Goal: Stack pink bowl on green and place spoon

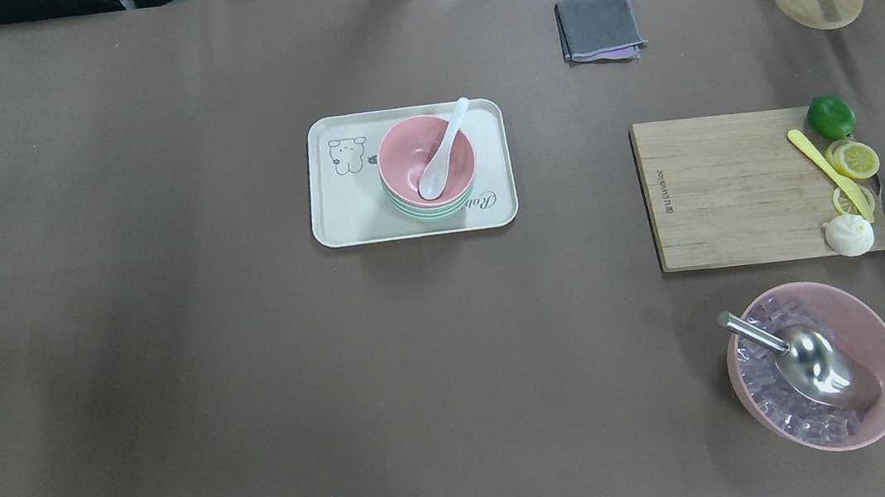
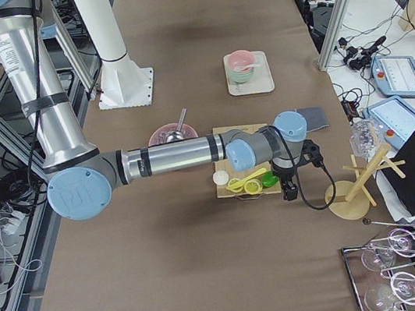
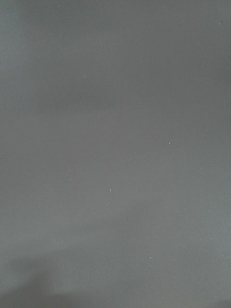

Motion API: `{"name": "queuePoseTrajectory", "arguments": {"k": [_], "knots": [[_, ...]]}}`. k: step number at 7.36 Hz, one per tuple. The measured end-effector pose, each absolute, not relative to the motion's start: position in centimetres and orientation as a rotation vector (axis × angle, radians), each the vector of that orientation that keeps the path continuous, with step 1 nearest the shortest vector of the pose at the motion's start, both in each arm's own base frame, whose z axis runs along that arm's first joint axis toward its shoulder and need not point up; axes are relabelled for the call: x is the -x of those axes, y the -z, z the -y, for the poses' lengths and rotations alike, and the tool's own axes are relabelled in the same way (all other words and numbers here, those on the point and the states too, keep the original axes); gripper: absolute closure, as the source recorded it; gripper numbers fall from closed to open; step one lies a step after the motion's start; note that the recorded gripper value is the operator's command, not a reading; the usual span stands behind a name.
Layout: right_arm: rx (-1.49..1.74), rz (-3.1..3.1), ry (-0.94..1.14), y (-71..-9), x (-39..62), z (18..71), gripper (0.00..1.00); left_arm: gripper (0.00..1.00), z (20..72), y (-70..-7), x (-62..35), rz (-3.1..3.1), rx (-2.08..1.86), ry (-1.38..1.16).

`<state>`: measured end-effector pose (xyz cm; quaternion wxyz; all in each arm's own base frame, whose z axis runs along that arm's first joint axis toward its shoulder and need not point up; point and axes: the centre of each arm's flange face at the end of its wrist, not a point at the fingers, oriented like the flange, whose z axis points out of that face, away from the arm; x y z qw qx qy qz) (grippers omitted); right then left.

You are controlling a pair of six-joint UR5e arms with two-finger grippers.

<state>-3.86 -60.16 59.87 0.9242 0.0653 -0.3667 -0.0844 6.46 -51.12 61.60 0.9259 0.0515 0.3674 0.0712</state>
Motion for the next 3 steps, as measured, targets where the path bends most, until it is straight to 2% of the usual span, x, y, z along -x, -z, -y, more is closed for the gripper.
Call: {"name": "queuePoseTrajectory", "arguments": {"k": [3], "knots": [[-0.134,0.755,0.169,-59.71,3.88,60.22,0.00,0.02,51.08,-61.67,-6.43,-0.753,-0.106,-0.146]]}}
